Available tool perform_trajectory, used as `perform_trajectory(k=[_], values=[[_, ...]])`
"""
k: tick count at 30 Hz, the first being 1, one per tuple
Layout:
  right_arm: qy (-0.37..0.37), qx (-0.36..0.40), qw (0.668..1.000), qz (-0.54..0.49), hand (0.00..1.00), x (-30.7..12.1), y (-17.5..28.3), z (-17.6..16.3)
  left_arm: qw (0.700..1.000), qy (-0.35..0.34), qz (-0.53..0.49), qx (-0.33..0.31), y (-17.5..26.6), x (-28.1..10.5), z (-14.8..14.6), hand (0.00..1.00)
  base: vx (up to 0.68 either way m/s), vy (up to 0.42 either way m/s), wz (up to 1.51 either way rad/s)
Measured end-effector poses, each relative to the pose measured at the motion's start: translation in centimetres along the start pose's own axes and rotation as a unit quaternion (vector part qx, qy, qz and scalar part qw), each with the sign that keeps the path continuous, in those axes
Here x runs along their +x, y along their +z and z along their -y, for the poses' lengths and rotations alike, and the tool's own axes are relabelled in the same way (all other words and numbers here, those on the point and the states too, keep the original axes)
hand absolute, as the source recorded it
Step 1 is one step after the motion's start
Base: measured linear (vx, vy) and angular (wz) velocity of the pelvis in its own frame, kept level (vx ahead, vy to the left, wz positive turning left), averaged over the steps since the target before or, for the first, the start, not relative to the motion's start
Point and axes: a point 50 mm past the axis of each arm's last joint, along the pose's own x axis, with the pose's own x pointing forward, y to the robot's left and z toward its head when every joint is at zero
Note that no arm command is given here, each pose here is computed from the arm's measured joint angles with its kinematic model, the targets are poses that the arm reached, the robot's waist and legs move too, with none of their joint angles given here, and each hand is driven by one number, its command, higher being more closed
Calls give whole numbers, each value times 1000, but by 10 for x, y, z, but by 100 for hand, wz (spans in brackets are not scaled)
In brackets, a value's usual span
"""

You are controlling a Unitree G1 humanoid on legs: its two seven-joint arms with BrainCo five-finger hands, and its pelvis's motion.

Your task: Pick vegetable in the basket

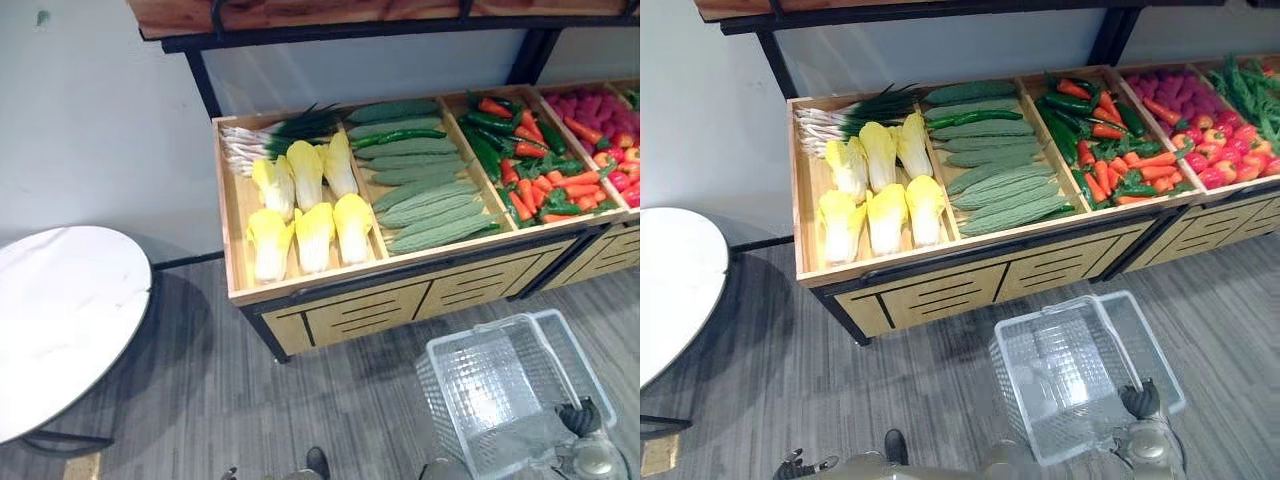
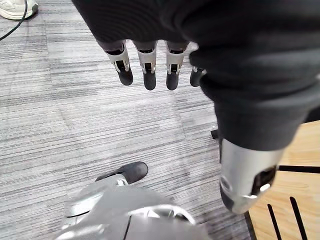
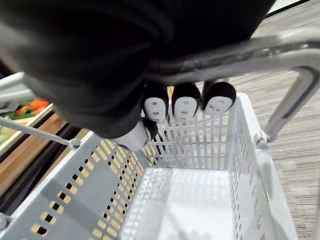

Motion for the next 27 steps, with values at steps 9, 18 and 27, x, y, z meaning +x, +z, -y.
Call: perform_trajectory(k=[9, 18, 27], values=[[9, 90, 983, -163, 100, -20, -60, -21, 997, 30, 32, -69, 28, 7, -5, 0, 129, -187, 38], [-17, 178, 961, -211, 100, -29, -76, -22, 989, 45, -7, -144, 12, 4, 1, 0, 34, -104, 11], [-1, 181, 957, -229, 100, -58, -88, -60, 895, 215, 274, -279, 137, -31, -45, 0, -13, 18, 0]])
